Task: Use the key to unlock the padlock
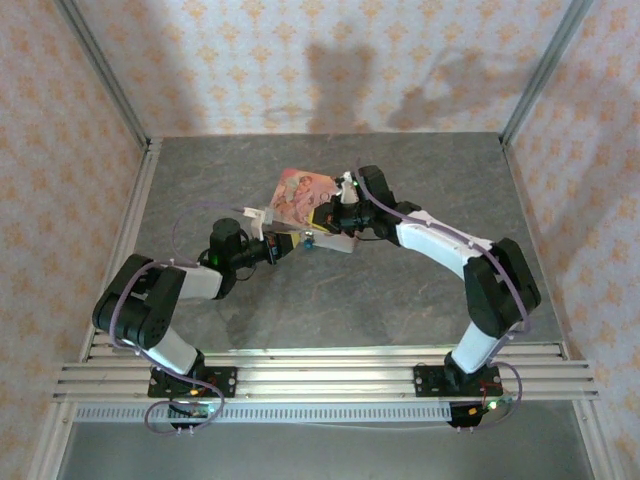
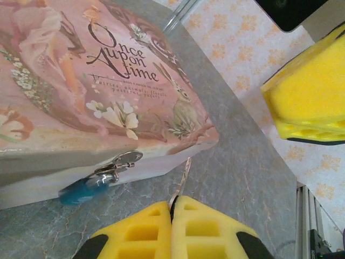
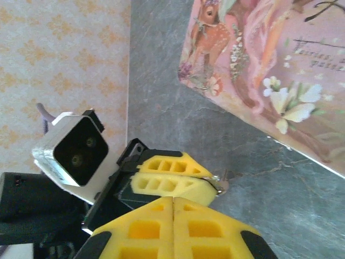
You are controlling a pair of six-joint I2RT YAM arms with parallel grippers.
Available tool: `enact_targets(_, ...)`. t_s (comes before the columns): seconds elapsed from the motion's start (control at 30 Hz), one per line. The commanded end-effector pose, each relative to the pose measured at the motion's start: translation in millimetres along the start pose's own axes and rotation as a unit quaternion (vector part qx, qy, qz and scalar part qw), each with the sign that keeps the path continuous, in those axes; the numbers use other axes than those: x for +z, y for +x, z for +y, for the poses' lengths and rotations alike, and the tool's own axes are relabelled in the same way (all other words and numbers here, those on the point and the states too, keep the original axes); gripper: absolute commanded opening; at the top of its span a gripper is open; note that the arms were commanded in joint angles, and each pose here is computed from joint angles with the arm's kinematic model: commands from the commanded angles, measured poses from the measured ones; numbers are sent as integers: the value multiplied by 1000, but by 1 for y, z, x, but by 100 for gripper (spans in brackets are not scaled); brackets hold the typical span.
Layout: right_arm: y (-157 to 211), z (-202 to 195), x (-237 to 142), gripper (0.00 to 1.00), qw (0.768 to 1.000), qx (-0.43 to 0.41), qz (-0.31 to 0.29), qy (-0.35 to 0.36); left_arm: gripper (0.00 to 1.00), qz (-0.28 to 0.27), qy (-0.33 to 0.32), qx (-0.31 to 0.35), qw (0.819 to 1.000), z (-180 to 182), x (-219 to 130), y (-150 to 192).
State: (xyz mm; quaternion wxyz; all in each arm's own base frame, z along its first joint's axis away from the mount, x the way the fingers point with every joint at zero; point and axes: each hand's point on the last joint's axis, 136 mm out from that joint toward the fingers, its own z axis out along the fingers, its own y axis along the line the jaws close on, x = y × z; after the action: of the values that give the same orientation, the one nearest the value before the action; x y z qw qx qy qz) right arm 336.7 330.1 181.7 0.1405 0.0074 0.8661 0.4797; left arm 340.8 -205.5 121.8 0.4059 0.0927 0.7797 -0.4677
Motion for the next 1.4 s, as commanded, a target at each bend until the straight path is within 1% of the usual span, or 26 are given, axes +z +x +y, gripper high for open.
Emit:
enact_targets(0.0,-4,-13,-10,0,997,-28,-34,64,0,2,-17,9,1000,3,-6,-1)
enact_targets(0.03,-3,-20,-11,0,994,-40,-43,94,0,5,-31,9,999,6,-8,1)
enact_targets(0.1,6,-33,-8,0,980,-83,-56,171,0,16,-66,6,998,15,-16,9)
enact_targets(0.17,15,-41,-1,1,967,-109,-64,220,0,24,-94,4,995,21,-23,15)
enact_targets(0.2,19,-45,4,3,961,-117,-69,239,0,26,-107,4,994,23,-27,17)
enact_targets(0.27,24,-53,13,10,950,-127,-82,272,0,30,-128,2,991,26,-35,21)
enact_targets(0.33,27,-59,22,19,940,-136,-94,298,0,31,-151,-1,988,28,-44,25)
enact_targets(0.37,27,-62,25,26,934,-138,-103,312,0,31,-160,-1,987,29,-49,26)
enact_targets(0.5,25,-72,42,43,913,-147,-129,357,0,29,-175,2,984,26,-62,31)
enact_targets(0.57,22,-80,49,47,904,-142,-137,378,0,26,-177,5,984,23,-66,31)
enact_targets(0.73,12,-93,59,50,887,-135,-163,410,0,24,-177,12,984,18,-72,31)
enact_targets(0.9,3,-91,65,51,882,-134,-186,412,0,23,-178,16,984,17,-76,34)
enact_targets(1.1,-3,-93,65,51,864,-127,-217,436,0,24,-171,17,985,15,-75,35)
enact_targets(1.23,-7,-98,67,51,853,-122,-224,456,0,24,-166,21,986,13,-75,36)
enact_targets(1.37,-8,-101,71,51,847,-128,-222,466,0,24,-162,25,986,11,-76,36)
